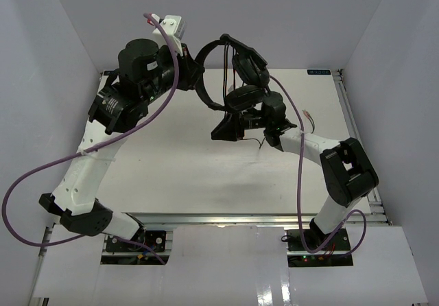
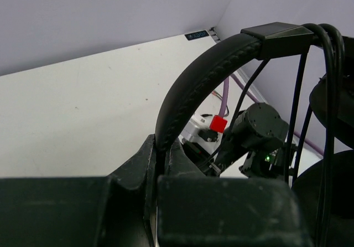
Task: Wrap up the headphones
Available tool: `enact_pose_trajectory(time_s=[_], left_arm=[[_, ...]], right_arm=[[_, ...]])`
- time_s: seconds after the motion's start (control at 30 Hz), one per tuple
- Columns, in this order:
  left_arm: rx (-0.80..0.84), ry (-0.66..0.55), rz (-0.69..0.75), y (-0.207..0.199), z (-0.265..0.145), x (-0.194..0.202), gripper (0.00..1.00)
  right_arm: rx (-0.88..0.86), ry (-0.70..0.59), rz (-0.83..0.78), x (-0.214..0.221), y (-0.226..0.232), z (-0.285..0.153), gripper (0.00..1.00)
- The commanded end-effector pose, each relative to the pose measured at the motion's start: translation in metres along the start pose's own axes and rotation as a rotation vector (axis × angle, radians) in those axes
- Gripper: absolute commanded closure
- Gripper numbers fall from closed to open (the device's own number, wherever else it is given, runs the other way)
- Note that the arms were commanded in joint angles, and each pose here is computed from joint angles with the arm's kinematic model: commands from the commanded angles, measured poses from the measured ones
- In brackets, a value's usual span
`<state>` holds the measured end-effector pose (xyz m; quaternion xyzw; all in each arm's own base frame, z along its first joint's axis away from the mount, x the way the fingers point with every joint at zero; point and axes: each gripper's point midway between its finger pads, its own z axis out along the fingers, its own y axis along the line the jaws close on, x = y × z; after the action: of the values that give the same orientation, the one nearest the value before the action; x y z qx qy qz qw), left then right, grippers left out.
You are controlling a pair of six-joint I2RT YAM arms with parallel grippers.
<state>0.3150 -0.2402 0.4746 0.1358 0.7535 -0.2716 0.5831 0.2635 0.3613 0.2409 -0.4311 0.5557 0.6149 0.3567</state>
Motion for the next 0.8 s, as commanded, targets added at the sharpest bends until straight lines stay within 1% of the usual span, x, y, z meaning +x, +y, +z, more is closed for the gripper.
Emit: enact_pose_trajectory(time_s=[0.0, 0.07, 0.27, 0.43, 0.57, 0.63, 0.7, 0.77], left_arm=[[-0.027, -0.111, -0.033, -0.001, -0.013, -0.036, 1.0], [-0.036, -0.128, -0.037, 0.0, -0.014, -0.042, 1.0], [-0.115, -0.168, -0.012, 0.012, -0.016, -0.056, 1.0], [-0.211, -0.198, 0.001, 0.029, -0.016, -0.064, 1.0], [-0.323, -0.251, 0.023, 0.049, -0.019, -0.076, 1.0], [-0.364, -0.27, 0.029, 0.056, -0.019, -0.08, 1.0], [-0.389, -0.286, 0.027, 0.061, -0.018, -0.083, 1.0], [-0.412, -0.293, 0.022, 0.067, -0.017, -0.084, 1.0]], right_arm=[[-0.06, -0.008, -0.047, -0.001, 0.019, -0.001, 0.67], [-0.095, -0.003, -0.043, 0.003, 0.027, 0.0, 0.67], [-0.221, 0.035, -0.002, 0.031, 0.063, -0.003, 0.68], [-0.245, 0.054, -0.004, 0.044, 0.08, -0.003, 0.69], [-0.22, 0.07, 0.023, 0.054, 0.083, -0.004, 0.72], [-0.173, 0.086, 0.03, 0.061, 0.077, -0.004, 0.77], [-0.125, 0.091, -0.018, 0.061, 0.072, -0.004, 0.82], [-0.091, 0.116, 0.0, 0.068, 0.069, -0.005, 0.85]])
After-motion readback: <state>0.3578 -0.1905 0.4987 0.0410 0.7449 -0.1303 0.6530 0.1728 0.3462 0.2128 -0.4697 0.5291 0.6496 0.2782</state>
